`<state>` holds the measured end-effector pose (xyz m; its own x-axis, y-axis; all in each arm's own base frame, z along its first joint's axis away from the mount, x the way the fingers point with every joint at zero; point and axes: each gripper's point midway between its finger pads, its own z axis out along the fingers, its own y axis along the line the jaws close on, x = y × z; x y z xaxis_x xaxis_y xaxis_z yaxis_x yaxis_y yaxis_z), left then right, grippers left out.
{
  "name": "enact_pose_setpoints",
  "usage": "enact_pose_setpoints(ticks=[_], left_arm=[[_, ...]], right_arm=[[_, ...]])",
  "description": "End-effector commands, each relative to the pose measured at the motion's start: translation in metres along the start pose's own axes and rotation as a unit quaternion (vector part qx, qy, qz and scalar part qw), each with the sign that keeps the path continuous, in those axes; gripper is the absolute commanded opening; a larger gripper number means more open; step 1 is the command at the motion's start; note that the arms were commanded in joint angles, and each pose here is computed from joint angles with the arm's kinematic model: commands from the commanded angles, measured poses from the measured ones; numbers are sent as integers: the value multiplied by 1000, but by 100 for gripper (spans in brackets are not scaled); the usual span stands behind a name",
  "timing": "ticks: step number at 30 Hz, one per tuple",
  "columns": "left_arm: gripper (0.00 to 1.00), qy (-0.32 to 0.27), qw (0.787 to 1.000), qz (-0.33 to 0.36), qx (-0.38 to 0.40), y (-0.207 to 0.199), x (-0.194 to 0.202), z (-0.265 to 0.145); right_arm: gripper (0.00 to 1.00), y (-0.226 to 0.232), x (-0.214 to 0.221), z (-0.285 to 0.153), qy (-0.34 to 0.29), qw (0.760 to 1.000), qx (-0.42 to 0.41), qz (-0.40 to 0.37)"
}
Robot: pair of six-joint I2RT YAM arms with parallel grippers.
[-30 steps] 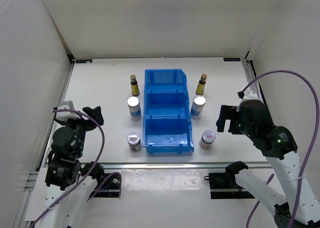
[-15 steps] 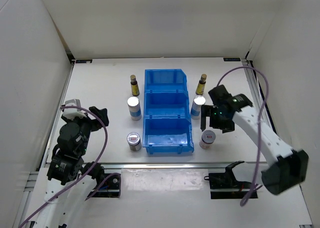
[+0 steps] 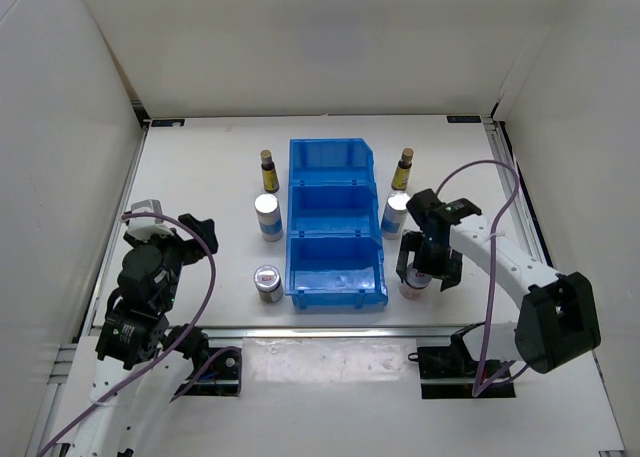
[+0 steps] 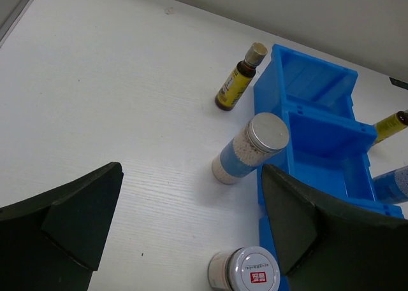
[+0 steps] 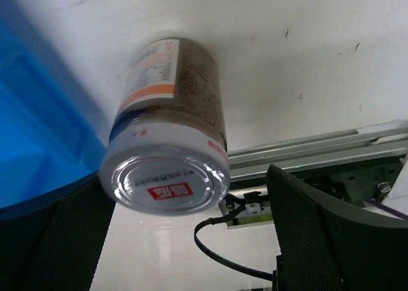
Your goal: Organize the condiment bottles
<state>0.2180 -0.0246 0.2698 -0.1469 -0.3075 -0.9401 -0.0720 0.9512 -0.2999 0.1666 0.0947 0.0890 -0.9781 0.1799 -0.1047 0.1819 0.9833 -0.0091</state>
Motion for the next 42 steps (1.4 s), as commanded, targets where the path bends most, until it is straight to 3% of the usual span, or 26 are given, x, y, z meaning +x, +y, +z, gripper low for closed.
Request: enact_pose_setpoints(ticks=[1, 7, 9, 11, 15, 18, 22, 25, 29, 36, 39, 40, 42], left_arm=[[100, 6, 1000, 1, -11, 4, 4, 0], [100, 4, 1000, 1, -15, 6, 4, 0], [100, 8, 1000, 2, -17, 6, 5, 2], [100, 17, 1000, 5, -20, 7, 9, 3], [100, 22, 1000, 3, -22, 6, 10, 4], [100, 28, 999, 5, -24, 6, 12, 6], [100, 34, 998, -7, -50, 12, 12, 8], [100, 53, 996, -7, -73, 17, 16, 11], [100, 103, 992, 8, -72, 10, 29, 21], [100, 168, 981, 25, -89, 9, 46, 31], [100, 186, 981, 9, -59, -4, 51, 28], [95, 198, 979, 7, -44, -11, 51, 27], [94, 244, 969, -28, -34, -24, 61, 22]], right_arm=[[96, 4, 4, 11, 0, 1000, -7, 26], [81, 13, 2, 21, -4, 999, -25, 22], [70, 13, 2, 21, -4, 1000, -25, 16], [58, 11, 1, 20, -10, 1000, -24, 12], [16, 12, -8, -15, -61, 998, -30, 3], [0, 28, -17, -68, -149, 985, -82, -20], [0, 58, -20, -110, -187, 970, -140, -63], [0, 89, -18, -114, -177, 968, -148, -98], [0, 122, -18, -98, -154, 971, -129, -130], [0, 166, -13, -54, -77, 986, -92, -115], [0, 175, -8, -38, -51, 990, -78, -106], [0, 179, -7, -36, -43, 991, -80, -100], [0, 182, 0, -27, -21, 993, -80, -87]])
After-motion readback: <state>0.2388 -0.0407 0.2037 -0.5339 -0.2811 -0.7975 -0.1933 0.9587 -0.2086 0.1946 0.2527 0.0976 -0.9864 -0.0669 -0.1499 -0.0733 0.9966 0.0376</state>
